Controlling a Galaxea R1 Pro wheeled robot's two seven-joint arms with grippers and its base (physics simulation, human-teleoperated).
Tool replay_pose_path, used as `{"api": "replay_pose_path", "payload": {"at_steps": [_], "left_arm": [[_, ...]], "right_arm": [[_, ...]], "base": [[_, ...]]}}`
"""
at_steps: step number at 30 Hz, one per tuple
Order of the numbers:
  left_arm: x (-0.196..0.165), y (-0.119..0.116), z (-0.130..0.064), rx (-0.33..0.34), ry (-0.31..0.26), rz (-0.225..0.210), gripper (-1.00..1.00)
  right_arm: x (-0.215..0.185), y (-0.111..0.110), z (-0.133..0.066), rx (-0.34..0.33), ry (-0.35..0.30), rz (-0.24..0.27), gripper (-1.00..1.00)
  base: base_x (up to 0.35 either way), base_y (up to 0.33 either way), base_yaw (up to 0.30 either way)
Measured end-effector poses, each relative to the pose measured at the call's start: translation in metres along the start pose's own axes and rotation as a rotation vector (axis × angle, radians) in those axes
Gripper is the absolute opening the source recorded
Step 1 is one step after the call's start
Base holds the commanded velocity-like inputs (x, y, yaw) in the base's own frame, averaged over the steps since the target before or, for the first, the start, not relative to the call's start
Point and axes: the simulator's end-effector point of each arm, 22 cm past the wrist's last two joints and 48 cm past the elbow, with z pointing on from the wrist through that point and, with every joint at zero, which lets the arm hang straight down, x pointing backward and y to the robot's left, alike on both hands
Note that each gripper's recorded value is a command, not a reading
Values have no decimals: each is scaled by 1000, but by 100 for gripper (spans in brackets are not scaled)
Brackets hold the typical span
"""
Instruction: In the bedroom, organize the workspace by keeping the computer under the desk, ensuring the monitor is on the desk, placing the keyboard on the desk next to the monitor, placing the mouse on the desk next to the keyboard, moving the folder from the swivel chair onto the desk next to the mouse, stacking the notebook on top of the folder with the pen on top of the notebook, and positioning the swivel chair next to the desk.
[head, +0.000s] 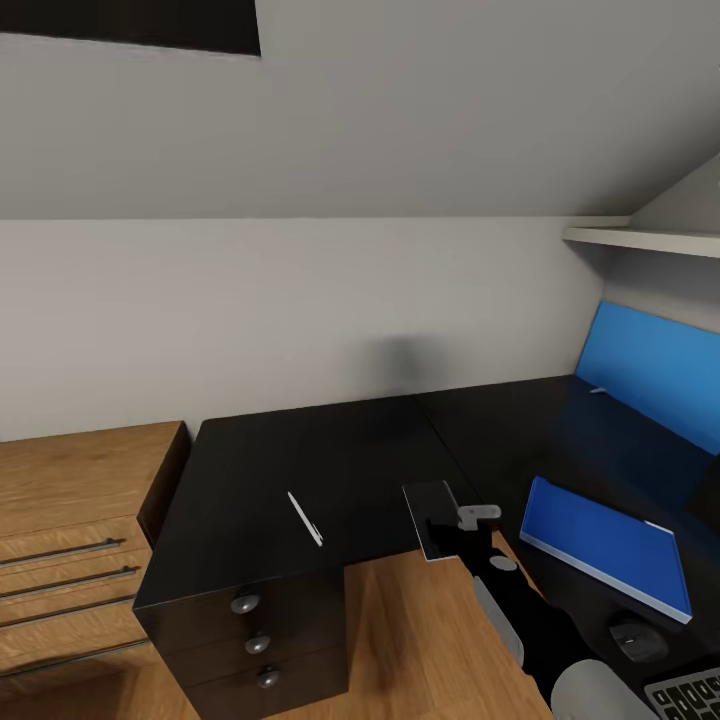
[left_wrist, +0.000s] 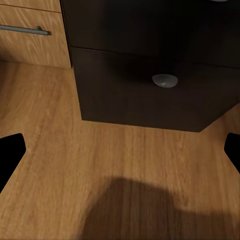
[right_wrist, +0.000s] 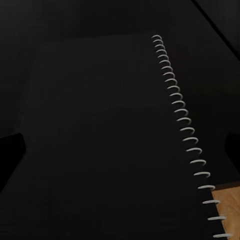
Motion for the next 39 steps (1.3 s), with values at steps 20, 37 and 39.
{"api": "replay_pose_path", "payload": {"at_steps": [20,37,39], "left_arm": [[0,0,0,0,0,0,100],[0,1,0,-2,0,0,100],[0,1,0,-2,-1,0,100]], "right_arm": [[-27,4,-4,-12,-53,8,100],[-26,8,-3,-24,-49,48,100],[-26,9,-3,-30,-45,84,100]], "base": [[0,0,0],[-219,0,0],[-69,0,0]]}}
